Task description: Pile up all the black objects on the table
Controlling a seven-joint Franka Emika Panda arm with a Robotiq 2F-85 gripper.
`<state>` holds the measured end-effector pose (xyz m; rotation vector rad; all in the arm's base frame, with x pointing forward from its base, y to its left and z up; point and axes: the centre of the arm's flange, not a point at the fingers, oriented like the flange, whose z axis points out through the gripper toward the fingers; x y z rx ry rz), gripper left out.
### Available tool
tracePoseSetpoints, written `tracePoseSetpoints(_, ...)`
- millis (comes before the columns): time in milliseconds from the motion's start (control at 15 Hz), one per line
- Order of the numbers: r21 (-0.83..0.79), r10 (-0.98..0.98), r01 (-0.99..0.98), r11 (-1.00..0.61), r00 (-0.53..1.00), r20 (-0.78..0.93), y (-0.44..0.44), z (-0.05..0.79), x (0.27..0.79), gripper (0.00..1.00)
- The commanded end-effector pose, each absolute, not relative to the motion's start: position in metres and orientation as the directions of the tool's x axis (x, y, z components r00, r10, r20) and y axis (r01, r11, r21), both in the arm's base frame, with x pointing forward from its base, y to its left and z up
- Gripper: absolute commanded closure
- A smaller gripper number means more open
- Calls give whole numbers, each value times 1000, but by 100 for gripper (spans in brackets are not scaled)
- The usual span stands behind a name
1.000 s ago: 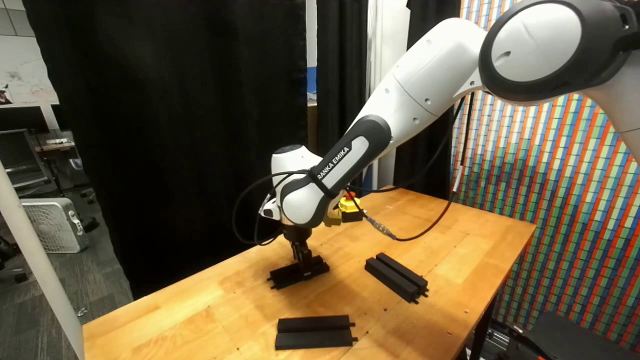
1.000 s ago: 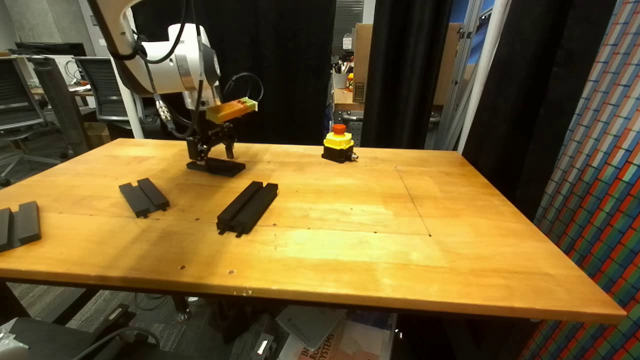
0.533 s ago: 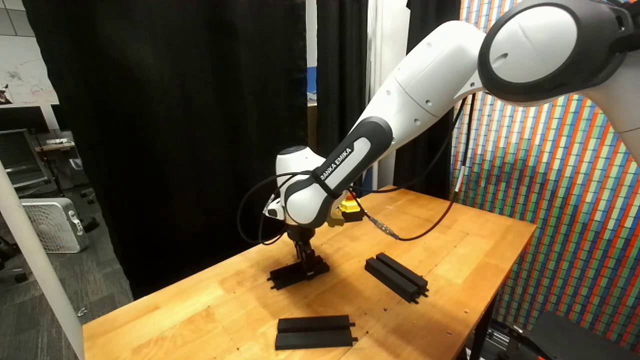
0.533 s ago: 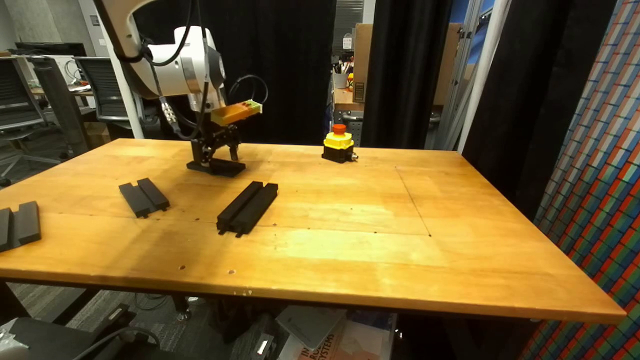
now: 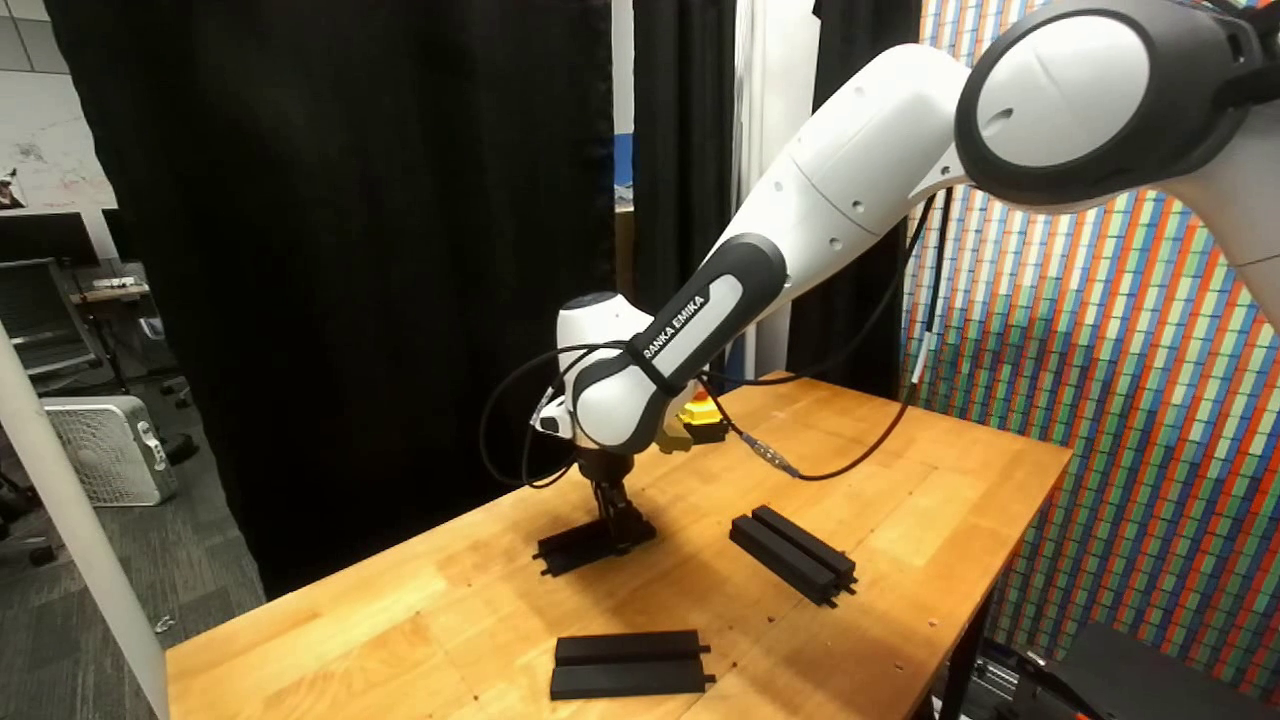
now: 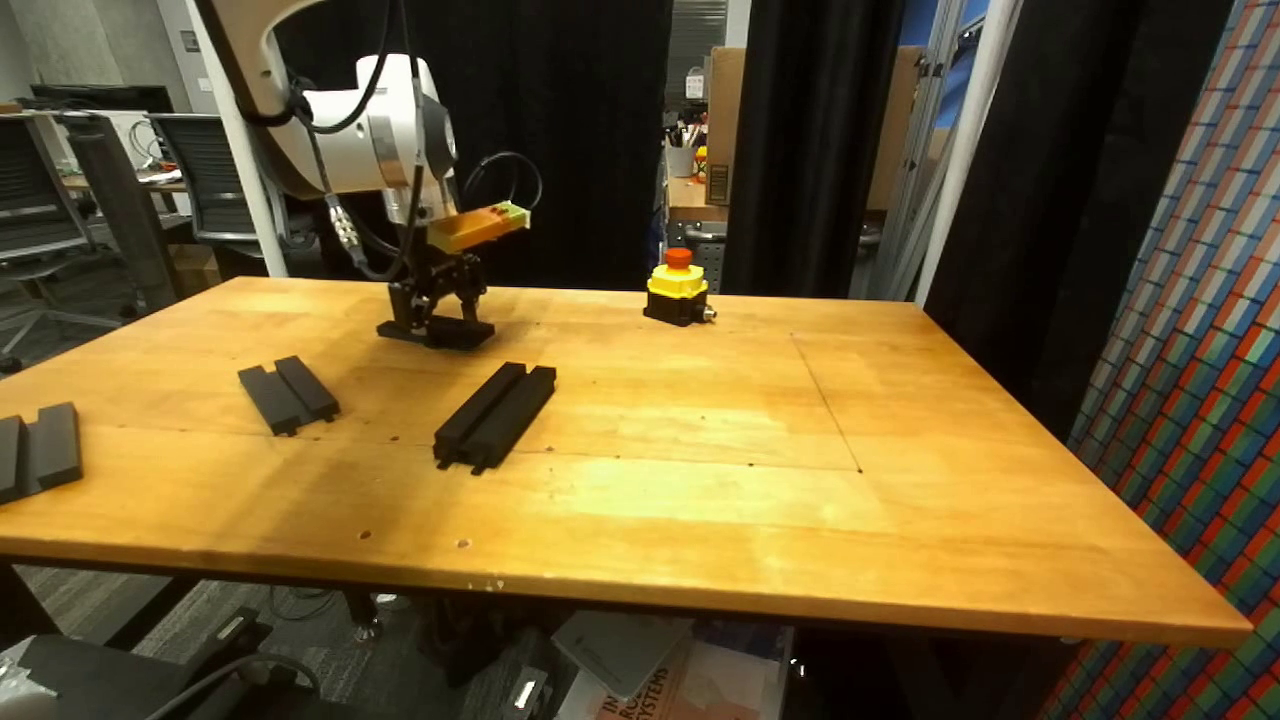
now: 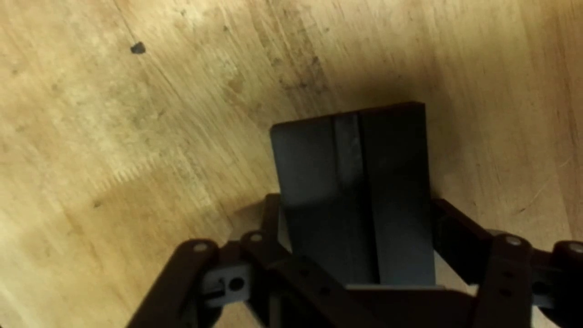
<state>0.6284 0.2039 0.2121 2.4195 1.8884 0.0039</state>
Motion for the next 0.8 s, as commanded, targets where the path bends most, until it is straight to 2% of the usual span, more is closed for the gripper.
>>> tracePoseSetpoints(0, 53, 970, 969, -242, 243, -12, 201, 215, 632, 50)
tracePoseSetpoints(133, 38, 959, 958, -283, 283, -13, 201, 220, 630, 54)
tracePoseSetpoints(400, 27, 925, 924, -381, 381, -12, 197, 232, 622, 55)
tracePoseSetpoints(733, 15, 810, 810, -586, 586, -6, 189, 254, 604, 55)
